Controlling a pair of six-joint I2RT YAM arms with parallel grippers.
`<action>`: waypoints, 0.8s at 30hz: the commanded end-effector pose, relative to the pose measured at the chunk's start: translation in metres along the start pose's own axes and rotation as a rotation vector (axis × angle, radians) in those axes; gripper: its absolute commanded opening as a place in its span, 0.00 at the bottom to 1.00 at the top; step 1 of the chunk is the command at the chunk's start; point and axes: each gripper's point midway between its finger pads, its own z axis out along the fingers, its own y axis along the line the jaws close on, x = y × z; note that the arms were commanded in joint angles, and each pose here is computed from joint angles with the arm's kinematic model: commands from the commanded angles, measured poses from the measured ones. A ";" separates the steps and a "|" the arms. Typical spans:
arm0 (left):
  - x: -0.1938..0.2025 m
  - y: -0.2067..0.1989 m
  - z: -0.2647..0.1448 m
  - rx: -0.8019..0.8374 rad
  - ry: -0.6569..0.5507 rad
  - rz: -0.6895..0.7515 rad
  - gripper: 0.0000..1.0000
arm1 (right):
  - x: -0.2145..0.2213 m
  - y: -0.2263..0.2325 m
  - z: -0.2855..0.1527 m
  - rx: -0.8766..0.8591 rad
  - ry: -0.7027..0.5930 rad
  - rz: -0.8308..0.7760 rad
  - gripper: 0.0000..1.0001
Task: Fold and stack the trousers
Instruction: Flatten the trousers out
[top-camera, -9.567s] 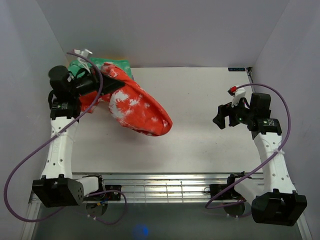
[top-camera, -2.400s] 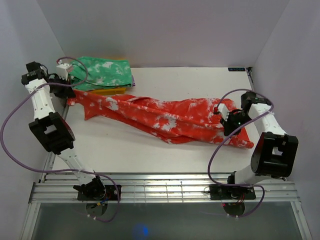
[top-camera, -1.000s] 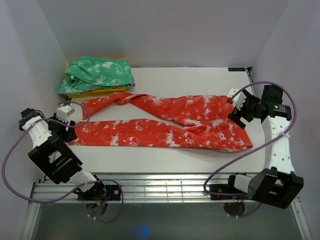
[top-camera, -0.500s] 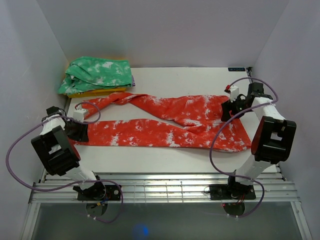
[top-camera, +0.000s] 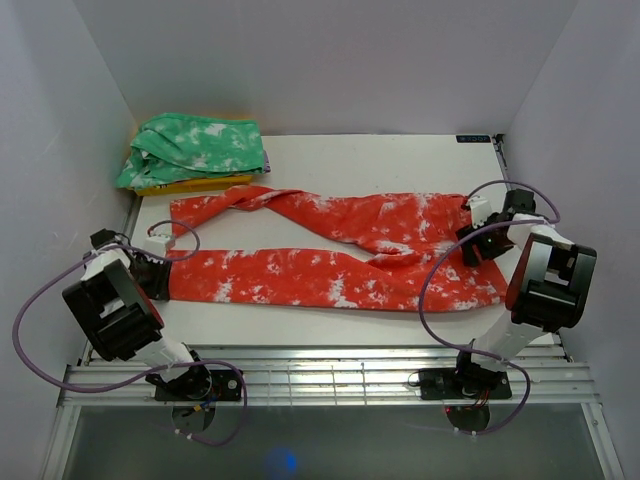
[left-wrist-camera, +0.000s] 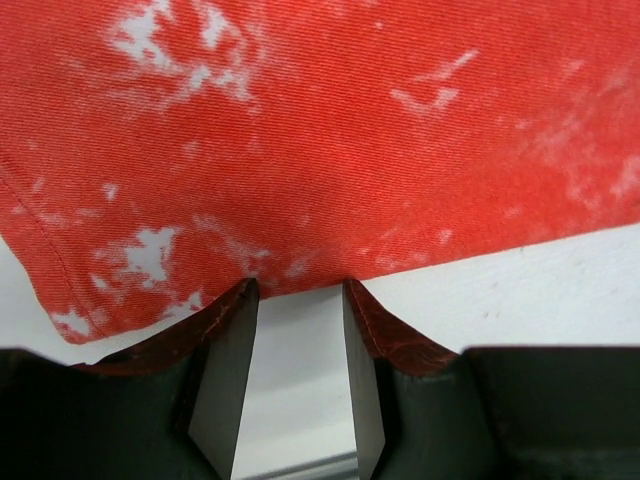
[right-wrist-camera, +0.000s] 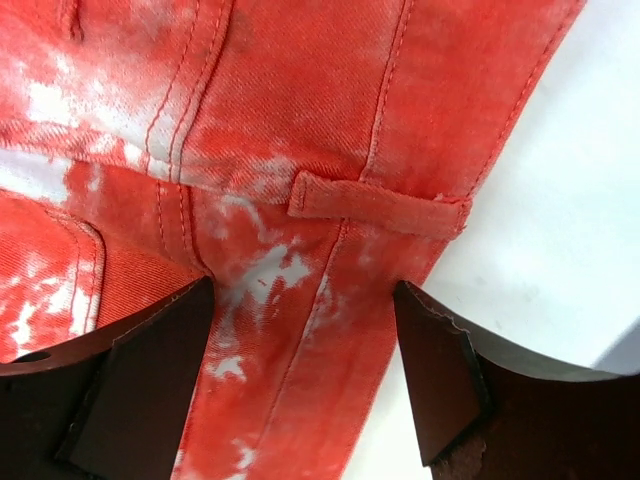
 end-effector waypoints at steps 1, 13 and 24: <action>0.058 -0.007 -0.007 0.017 0.185 -0.015 0.50 | 0.032 -0.037 -0.018 0.125 0.083 -0.052 0.77; -0.105 0.012 -0.107 0.044 -0.343 0.120 0.75 | -0.058 -0.008 -0.080 -0.087 -0.217 -0.070 0.84; -0.196 -0.021 -0.035 0.094 -0.450 0.350 0.76 | -0.074 -0.019 -0.070 -0.107 -0.194 -0.044 0.93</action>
